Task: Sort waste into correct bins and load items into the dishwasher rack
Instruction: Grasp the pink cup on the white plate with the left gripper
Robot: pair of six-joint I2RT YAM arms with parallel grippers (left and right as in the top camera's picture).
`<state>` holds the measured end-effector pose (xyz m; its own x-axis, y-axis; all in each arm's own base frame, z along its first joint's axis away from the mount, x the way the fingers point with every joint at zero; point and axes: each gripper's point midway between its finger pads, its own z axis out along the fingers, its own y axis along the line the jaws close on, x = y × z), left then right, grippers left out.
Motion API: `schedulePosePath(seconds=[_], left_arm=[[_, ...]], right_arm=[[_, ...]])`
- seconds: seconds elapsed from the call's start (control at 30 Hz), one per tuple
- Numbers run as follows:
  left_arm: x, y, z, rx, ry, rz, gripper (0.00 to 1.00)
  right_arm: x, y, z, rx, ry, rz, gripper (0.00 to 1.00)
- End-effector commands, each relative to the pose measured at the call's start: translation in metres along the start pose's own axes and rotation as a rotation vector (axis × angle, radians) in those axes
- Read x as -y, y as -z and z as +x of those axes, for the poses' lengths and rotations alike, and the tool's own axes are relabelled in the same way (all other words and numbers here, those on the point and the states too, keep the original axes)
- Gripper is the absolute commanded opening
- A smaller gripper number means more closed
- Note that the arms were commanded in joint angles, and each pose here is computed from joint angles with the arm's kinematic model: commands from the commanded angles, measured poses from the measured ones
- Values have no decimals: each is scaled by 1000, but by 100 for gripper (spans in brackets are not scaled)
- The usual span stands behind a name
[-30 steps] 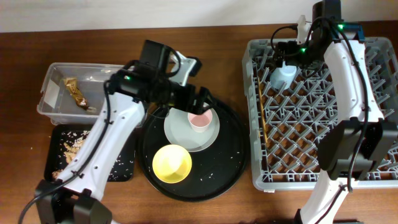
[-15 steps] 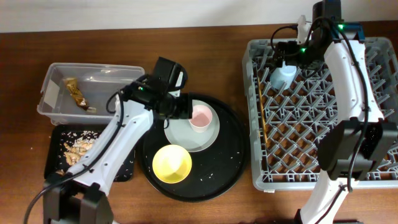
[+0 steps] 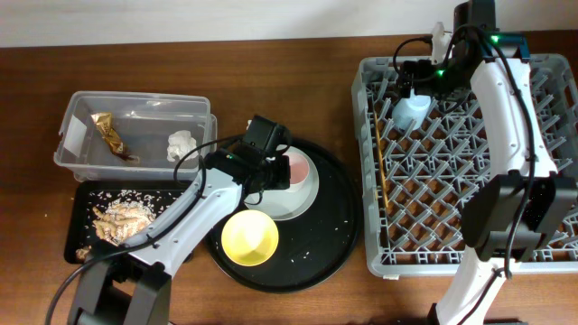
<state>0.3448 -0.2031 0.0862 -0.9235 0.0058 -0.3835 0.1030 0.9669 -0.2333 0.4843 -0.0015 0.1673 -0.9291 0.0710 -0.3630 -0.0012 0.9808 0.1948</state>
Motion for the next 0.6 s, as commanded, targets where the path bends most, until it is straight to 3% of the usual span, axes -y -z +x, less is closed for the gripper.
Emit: schedulePosePath(seconds=[0.0,0.23,0.3,0.47,0.5,0.57], left_arm=[[-3,0,0,13,10,-17,38],[-7,-21,0,1,18,-40,33],[-7,-22,-1,3,18,-40,22],[-6,-11,-15,47,29,-24,8],[-6,-4,-19,66,32,-17,1],[-6,18,-32,124,45,3,1]], right_arm=[[-6,10,-5,27,11,-11,98],[-6,10,-5,27,11,-11,98],[-6,10,-5,27,11,-11,98],[-6,10,-5,27,11,-11,98],[-6,10,-5,27,11,-11,98],[-6,10,-5,27,11,-11,98]])
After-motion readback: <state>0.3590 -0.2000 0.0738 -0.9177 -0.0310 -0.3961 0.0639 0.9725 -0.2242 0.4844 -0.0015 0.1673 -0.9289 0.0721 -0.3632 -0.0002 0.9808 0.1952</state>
